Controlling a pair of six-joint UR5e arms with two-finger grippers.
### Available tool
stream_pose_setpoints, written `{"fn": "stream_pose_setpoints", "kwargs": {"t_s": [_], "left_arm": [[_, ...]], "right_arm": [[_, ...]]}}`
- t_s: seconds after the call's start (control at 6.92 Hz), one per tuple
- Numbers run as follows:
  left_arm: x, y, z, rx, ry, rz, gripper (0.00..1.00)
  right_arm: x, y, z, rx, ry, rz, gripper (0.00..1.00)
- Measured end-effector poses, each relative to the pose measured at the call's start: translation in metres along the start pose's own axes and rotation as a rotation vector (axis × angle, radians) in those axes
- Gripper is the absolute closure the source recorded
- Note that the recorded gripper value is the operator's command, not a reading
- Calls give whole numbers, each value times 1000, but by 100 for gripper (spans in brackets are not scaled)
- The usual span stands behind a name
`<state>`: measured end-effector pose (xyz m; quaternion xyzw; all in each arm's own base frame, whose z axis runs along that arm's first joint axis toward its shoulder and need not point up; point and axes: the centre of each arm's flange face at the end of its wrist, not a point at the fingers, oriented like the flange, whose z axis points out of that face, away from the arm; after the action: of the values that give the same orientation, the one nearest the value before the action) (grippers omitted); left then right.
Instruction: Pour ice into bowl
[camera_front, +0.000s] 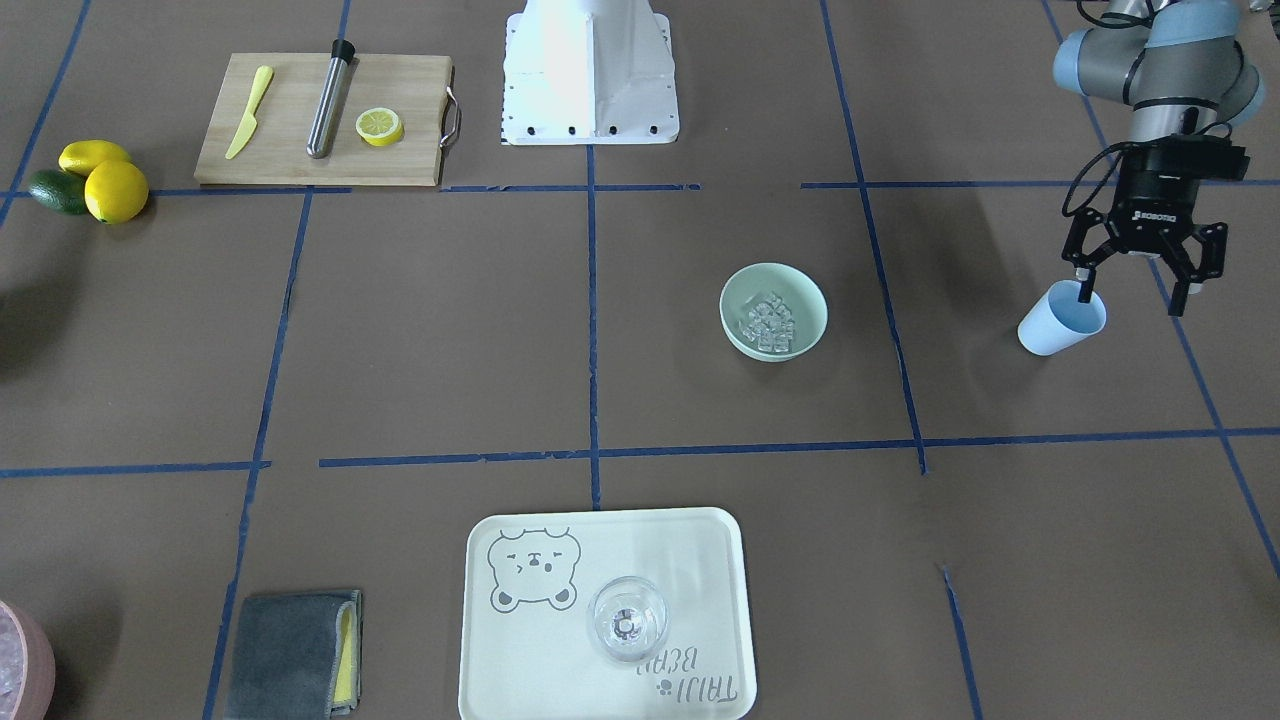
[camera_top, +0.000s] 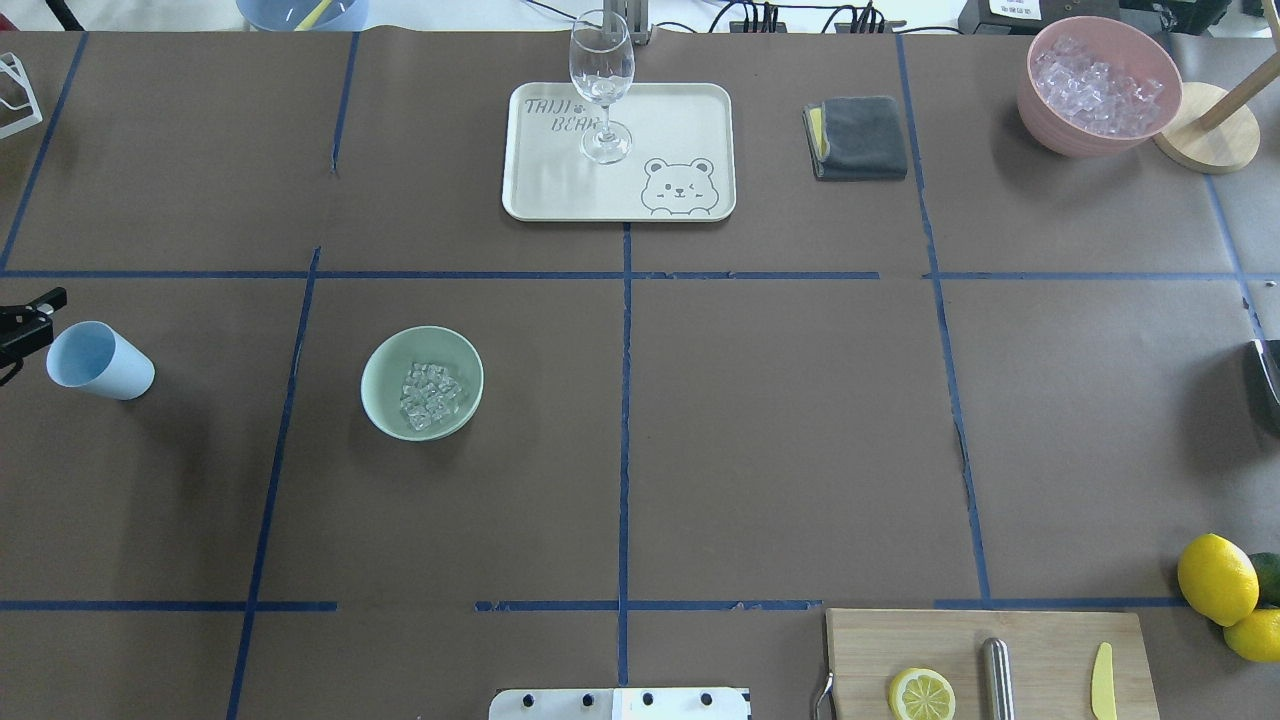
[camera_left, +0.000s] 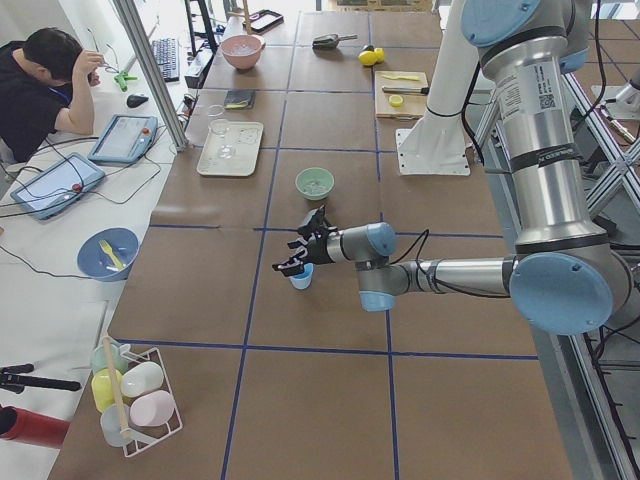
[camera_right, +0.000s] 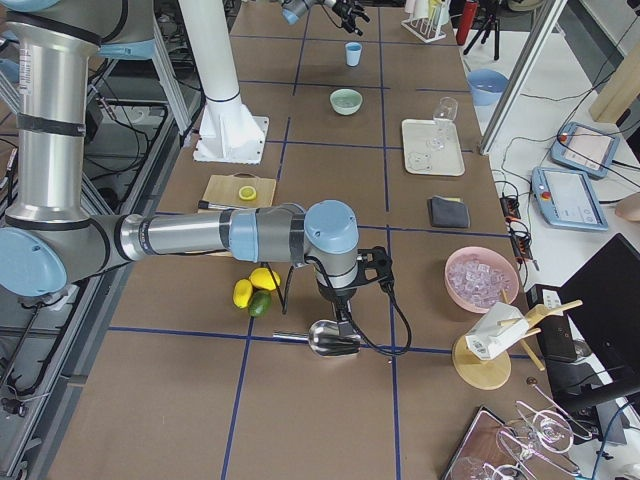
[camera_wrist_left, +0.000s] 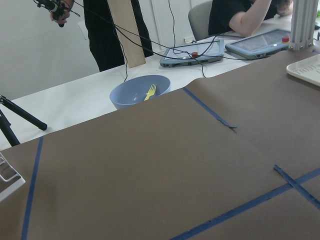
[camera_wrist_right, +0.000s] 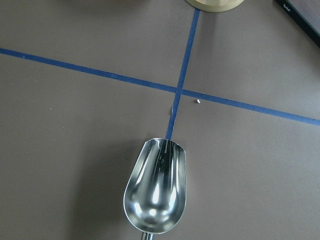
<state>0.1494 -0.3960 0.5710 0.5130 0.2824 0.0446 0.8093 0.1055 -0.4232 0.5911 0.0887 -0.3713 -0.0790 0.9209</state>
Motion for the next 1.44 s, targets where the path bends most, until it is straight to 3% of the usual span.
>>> {"fn": "stream_pose_setpoints", "kwargs": {"t_s": [0.29, 0.58, 0.87, 1.01, 1.16, 1.44], "left_arm": [[-61, -42, -20, -115, -27, 163, 0], [-145, -84, -43, -267, -63, 204, 0], [-210, -108, -52, -476, -113, 40, 0], [-223, -105, -46, -614, -83, -104, 0], [-228, -97, -43, -711, -15, -242, 0], [-234, -63, -43, -796, 69, -377, 0]], "right_arm": [[-9, -6, -7, 23, -25, -11, 0], [-32, -14, -27, 67, -42, -10, 0], [-55, -24, -42, 149, -97, -87, 0], [-71, -32, -43, 197, -111, -176, 0], [-90, -39, -37, 215, -134, -235, 0], [-147, -74, -29, 205, -215, -251, 0]]}}
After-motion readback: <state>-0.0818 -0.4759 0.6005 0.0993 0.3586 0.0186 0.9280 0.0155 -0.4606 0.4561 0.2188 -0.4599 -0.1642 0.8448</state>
